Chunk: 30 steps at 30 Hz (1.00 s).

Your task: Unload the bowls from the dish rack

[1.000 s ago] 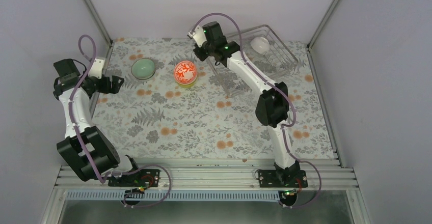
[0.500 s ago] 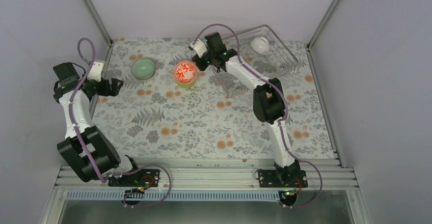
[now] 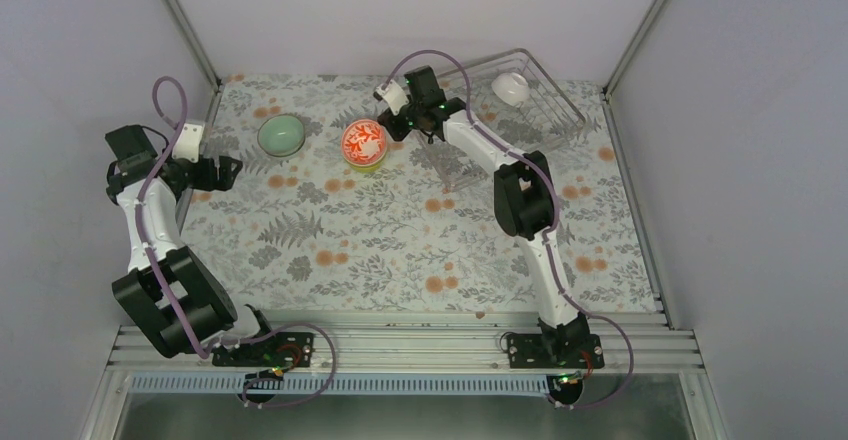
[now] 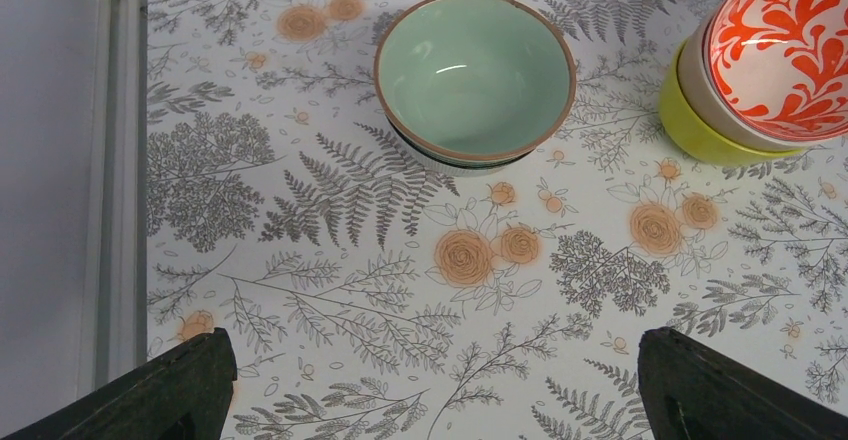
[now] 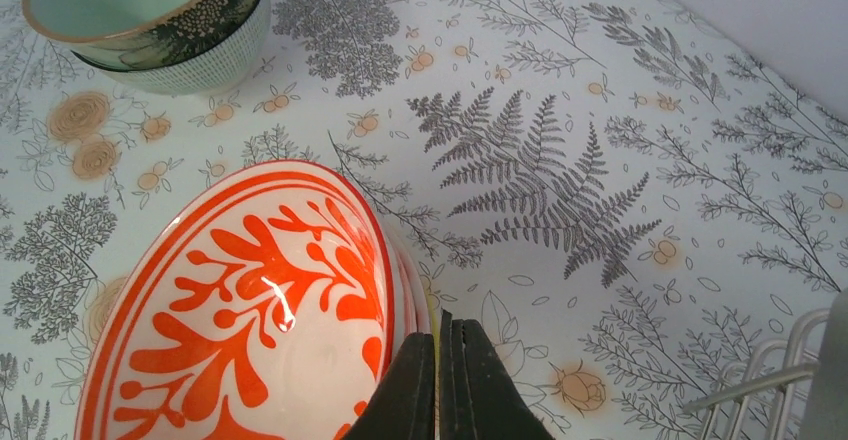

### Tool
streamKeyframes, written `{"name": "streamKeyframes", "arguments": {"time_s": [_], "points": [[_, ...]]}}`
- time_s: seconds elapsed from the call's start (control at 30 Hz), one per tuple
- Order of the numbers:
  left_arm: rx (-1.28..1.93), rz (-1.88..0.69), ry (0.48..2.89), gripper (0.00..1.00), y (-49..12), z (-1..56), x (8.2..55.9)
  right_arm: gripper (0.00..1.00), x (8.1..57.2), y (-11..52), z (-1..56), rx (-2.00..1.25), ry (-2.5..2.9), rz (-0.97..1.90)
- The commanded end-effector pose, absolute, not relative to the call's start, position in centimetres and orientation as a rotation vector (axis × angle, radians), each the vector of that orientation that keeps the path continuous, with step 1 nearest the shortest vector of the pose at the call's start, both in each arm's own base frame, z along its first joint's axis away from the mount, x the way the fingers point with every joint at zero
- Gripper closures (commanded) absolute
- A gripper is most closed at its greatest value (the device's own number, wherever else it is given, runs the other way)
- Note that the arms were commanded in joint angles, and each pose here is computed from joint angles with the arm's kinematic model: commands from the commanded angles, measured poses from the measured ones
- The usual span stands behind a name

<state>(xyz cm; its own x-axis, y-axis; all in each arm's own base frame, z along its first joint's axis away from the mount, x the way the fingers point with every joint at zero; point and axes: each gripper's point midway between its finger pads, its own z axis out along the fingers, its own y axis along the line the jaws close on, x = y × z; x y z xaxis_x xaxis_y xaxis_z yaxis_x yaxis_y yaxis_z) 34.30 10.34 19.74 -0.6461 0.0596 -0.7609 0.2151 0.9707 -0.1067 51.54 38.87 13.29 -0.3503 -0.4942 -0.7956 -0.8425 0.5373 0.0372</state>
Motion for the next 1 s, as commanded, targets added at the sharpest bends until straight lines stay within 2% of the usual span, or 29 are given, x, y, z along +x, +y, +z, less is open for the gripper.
{"name": "streamKeyframes", "arguments": {"time_s": [0.0,0.57,0.97], "points": [[0.2,-0.238,2.235,0.0,10.6,19.9,34.6,0.97,51.6,39.2,17.0,-1.048,1.929,0.624],[0.196,-0.247,2.234,0.0,10.6,20.1,34.7,0.97,50.5,38.8,20.5,-1.041,1.876,0.639],[0.192,-0.25,2.241,0.0,10.7,19.8,34.5,0.97,50.5,39.0,16.3,-1.069,1.97,0.664]]}}
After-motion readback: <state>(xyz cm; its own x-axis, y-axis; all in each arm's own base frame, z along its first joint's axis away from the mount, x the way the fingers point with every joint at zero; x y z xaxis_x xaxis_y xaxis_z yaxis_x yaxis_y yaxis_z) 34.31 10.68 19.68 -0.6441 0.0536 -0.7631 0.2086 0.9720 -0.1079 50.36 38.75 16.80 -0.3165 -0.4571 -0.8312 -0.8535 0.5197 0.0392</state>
